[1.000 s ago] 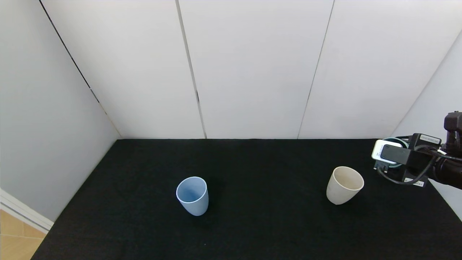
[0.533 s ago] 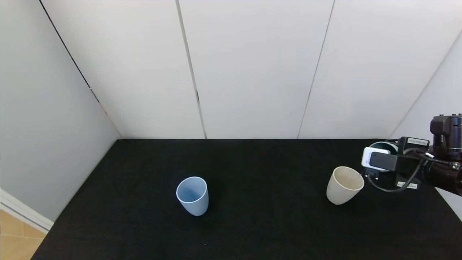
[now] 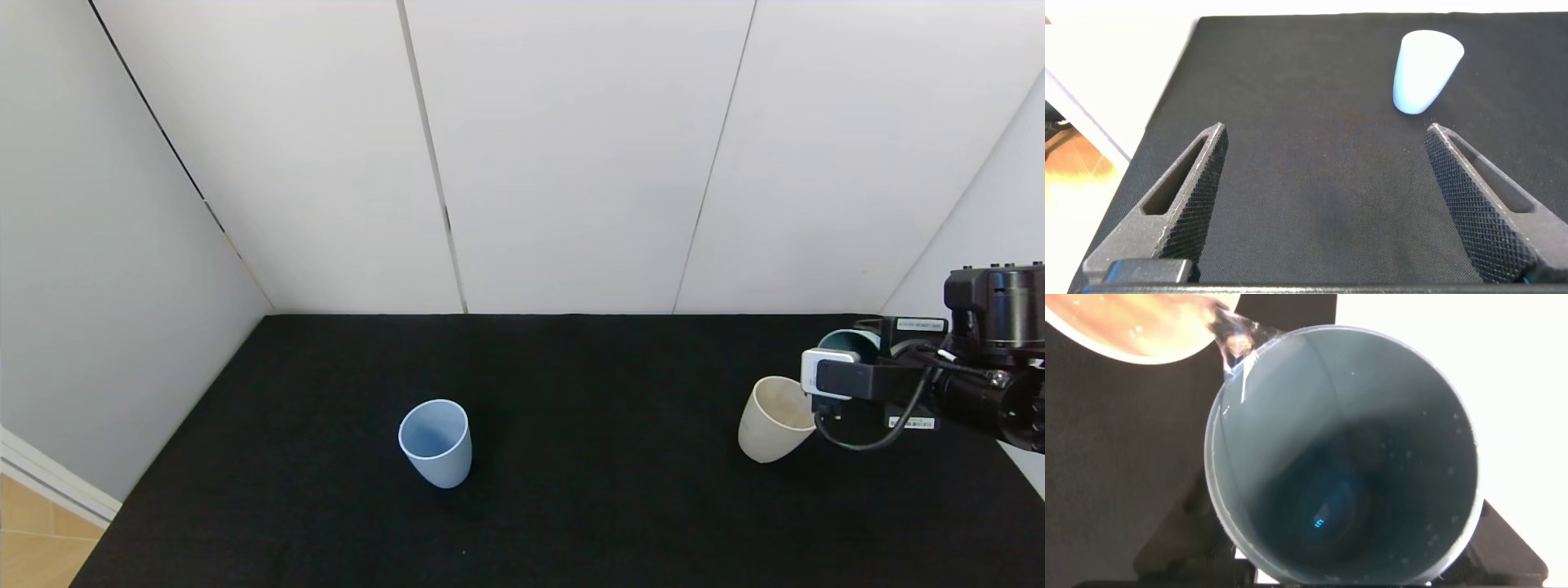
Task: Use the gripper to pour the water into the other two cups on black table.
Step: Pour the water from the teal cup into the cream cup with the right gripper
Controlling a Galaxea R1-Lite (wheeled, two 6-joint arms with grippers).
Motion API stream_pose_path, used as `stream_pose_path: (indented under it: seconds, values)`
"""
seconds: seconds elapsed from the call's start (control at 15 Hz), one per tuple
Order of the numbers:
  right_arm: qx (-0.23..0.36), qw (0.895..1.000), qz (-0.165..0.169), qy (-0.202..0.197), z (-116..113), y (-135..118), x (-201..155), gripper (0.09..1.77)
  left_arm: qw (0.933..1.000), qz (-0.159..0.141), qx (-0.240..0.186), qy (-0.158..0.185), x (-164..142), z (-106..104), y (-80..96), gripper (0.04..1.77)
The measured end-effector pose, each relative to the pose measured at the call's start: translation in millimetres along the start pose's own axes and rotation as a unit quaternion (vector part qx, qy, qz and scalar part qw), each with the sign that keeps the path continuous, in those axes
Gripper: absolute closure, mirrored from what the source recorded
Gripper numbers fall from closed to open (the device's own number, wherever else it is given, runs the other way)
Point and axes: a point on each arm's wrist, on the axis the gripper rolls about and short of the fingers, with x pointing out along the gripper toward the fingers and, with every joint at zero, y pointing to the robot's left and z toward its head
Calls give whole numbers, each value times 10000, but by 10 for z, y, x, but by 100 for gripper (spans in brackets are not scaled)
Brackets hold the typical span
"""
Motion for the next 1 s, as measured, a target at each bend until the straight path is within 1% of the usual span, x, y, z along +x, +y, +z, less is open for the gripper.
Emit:
stream_pose_path:
  seconds: [0.33,1.0]
  values:
    - [-143,9999,36,41,16,19,22,63,10000,0,0,-2,0,0,0,9]
    - [-152,9999,11,56,0,8,26,63,10000,-2,-2,2,0,0,0,9]
